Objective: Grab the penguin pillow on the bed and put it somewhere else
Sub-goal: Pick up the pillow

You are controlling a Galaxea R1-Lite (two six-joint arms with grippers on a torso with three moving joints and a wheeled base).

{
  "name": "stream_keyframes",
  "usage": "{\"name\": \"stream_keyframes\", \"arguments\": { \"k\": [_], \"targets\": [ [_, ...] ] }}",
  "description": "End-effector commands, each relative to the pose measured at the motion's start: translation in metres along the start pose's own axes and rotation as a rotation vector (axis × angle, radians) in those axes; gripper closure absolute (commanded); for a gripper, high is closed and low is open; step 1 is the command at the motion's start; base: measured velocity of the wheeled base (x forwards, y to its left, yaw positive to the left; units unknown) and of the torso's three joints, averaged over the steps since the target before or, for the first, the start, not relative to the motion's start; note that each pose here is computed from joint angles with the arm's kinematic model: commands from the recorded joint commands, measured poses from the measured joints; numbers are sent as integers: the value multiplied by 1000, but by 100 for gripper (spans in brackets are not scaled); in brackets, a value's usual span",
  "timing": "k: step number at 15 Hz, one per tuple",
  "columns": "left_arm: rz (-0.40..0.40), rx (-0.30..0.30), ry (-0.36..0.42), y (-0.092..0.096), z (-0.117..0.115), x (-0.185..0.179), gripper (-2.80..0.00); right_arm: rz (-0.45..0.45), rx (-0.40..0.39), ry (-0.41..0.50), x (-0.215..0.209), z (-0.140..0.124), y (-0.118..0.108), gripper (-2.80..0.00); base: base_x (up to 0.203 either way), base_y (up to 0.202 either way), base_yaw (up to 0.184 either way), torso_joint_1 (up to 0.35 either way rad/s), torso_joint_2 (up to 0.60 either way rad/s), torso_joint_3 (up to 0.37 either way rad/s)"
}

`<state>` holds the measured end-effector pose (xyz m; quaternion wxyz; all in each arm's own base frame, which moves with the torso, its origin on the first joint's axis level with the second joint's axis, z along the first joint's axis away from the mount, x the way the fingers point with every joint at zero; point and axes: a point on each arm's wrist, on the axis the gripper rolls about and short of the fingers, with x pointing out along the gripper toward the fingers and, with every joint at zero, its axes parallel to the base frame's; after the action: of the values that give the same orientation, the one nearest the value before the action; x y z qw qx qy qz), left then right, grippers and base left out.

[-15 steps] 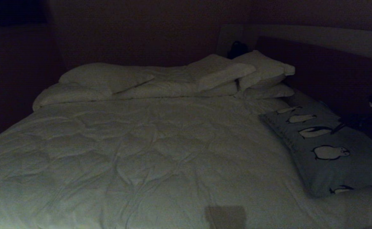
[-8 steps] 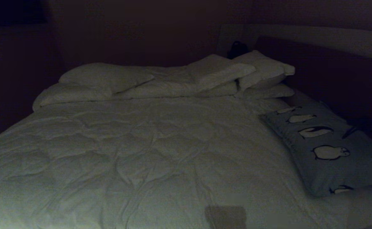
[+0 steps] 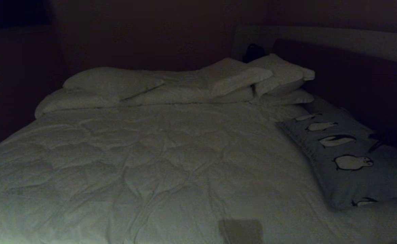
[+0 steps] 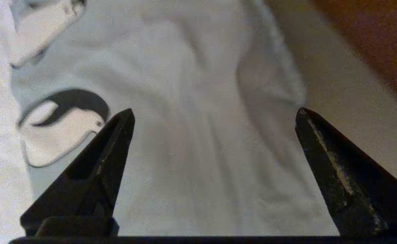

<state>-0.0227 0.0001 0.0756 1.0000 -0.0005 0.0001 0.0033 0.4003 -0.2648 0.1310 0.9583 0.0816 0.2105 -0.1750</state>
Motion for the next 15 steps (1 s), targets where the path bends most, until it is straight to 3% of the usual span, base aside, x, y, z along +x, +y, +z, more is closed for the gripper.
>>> {"name": "stream_keyframes", "arguments": {
  "k": [1, 4, 10, 15],
  "targets": [
    [1, 0, 0, 0, 0, 0, 0, 35, 12, 44, 17, -19, -3, -280, 0, 0, 0, 0, 0, 0],
    [1, 0, 0, 0, 0, 0, 0, 106, 40, 74, 29, -32, -4, -280, 0, 0, 0, 0, 0, 0],
    [1, 0, 0, 0, 0, 0, 0, 101, 66, 184, 59, -66, -9, -280, 0, 0, 0, 0, 0, 0],
    [1, 0, 0, 0, 0, 0, 0, 100, 44, 229, 67, -79, -8, -280, 0, 0, 0, 0, 0, 0]
  ]
}}
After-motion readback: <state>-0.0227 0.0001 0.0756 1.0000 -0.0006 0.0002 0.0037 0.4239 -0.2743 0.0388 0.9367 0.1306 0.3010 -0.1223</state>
